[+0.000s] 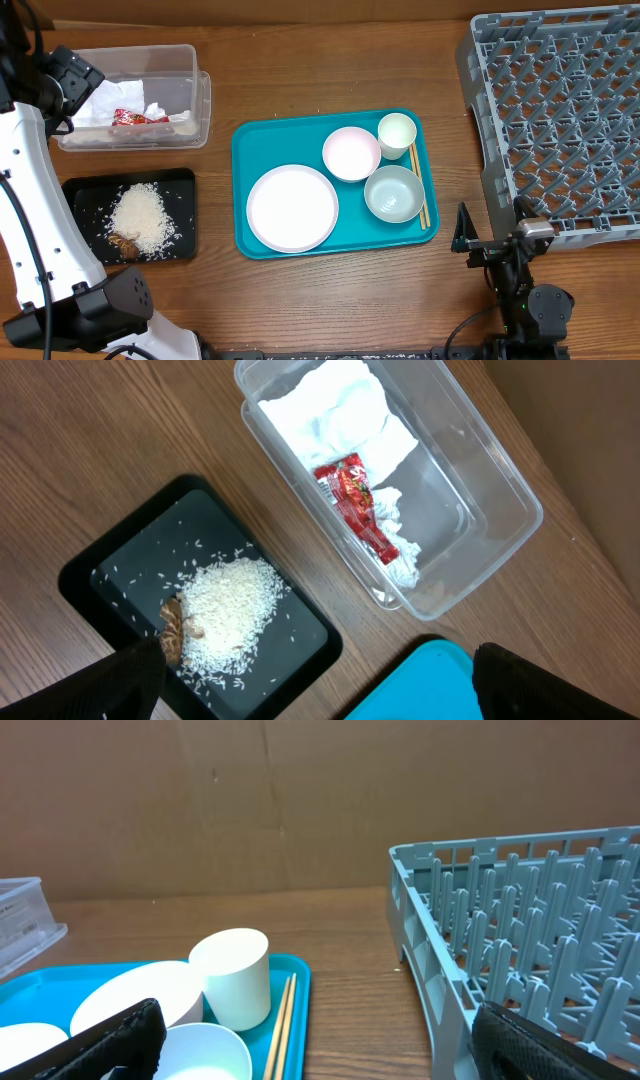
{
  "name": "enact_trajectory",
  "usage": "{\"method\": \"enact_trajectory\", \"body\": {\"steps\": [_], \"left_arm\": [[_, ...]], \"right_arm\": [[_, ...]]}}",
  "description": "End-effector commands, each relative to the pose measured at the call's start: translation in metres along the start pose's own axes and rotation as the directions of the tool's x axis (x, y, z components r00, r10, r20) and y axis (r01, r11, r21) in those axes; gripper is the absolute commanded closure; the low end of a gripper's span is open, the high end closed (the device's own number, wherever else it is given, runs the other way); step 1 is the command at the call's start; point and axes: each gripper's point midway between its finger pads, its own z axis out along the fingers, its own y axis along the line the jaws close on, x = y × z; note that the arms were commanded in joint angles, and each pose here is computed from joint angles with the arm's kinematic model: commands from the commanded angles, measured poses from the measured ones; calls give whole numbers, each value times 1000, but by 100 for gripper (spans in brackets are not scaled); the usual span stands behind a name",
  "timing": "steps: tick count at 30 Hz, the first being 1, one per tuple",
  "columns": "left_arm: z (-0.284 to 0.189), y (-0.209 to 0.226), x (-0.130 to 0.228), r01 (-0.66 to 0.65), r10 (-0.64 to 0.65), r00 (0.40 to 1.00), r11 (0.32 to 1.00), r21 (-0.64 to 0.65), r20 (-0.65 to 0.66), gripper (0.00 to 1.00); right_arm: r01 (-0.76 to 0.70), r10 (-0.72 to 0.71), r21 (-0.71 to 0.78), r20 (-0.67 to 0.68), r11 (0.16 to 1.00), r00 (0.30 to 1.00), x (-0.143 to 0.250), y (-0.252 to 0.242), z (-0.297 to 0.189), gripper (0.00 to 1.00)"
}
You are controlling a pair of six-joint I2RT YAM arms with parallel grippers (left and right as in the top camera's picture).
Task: Sort waste into correct bins and load items into the dishwasher
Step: 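Hold the left arm still and reach the right gripper toward the tray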
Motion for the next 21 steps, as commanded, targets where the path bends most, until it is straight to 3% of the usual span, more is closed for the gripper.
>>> {"method": "enact_trajectory", "body": {"steps": [1,3,6,8,9,13,18,21], "left_arm": [[4,2,-1,-21,21,1000,1000,-20,1,0],[4,2,-1,-21,21,1000,1000,-20,1,0],[4,2,-1,-21,21,1000,1000,-20,1,0],[4,2,-1,-21,21,1000,1000,-20,1,0],[4,2,-1,-21,21,1000,1000,-20,1,0],[4,2,-1,-21,21,1000,1000,-20,1,0],[4,2,-1,-21,21,1000,1000,-20,1,0],[4,2,-1,-21,21,1000,1000,-20,1,0]], "right_arm": [[-23,33,-185,51,982,998,-13,32,-3,0],[-56,96,-426,71,903,993,-28,73,-18,0],[-145,176,-760,-41,633,984,-40,132,-65,0],[-240,152,-870,-192,430,969,-37,157,-101,0],[-295,142,-882,-260,368,955,-36,162,-112,0],[-457,286,-822,-372,341,883,-58,160,-111,0],[-602,586,-716,-332,353,739,-95,132,-82,0],[-575,603,-733,-286,363,745,-112,130,-85,0]]}}
